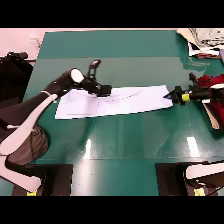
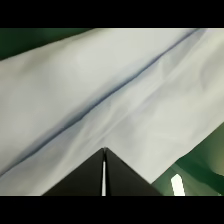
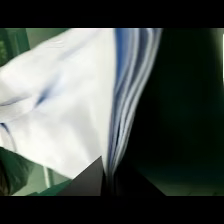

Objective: Fold the shirts.

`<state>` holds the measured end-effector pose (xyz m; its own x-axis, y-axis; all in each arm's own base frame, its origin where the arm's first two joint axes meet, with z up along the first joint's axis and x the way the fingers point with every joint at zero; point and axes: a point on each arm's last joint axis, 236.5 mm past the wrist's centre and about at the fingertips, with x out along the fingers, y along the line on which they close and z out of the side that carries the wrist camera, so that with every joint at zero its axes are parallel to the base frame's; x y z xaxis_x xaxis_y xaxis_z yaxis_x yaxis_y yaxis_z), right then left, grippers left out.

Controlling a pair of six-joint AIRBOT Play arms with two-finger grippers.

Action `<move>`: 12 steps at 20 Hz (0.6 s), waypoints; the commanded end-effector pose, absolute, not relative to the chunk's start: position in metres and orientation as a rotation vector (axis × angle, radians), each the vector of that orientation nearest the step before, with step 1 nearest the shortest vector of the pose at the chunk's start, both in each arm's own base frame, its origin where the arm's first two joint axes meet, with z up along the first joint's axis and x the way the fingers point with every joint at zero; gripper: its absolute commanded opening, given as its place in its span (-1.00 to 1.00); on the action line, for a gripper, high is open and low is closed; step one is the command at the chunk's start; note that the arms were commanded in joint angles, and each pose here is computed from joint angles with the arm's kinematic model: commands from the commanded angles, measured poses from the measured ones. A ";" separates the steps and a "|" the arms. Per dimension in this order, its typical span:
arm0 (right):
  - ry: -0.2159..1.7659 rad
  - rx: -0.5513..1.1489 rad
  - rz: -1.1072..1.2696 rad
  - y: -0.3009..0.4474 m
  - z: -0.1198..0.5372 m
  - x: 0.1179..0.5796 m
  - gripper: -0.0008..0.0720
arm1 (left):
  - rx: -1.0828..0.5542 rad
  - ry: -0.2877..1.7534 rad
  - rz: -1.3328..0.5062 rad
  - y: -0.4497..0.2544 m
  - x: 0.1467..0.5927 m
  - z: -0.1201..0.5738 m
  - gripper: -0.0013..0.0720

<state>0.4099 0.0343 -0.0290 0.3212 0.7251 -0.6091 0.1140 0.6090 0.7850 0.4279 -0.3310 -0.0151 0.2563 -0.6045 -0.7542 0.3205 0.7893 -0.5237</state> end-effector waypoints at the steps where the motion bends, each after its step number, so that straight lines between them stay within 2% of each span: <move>1: 1.080 0.738 0.586 0.050 0.051 0.419 -0.93 | -0.256 1.192 -0.688 -0.365 0.426 -0.036 -0.89; 6: 0.923 0.578 0.696 0.107 0.161 0.422 -0.93 | -0.258 1.201 -0.703 -0.383 0.433 -0.051 -0.89; 12: 0.873 0.476 0.866 0.192 0.213 0.405 -0.93 | -0.331 1.197 -0.712 -0.395 0.435 -0.051 -0.89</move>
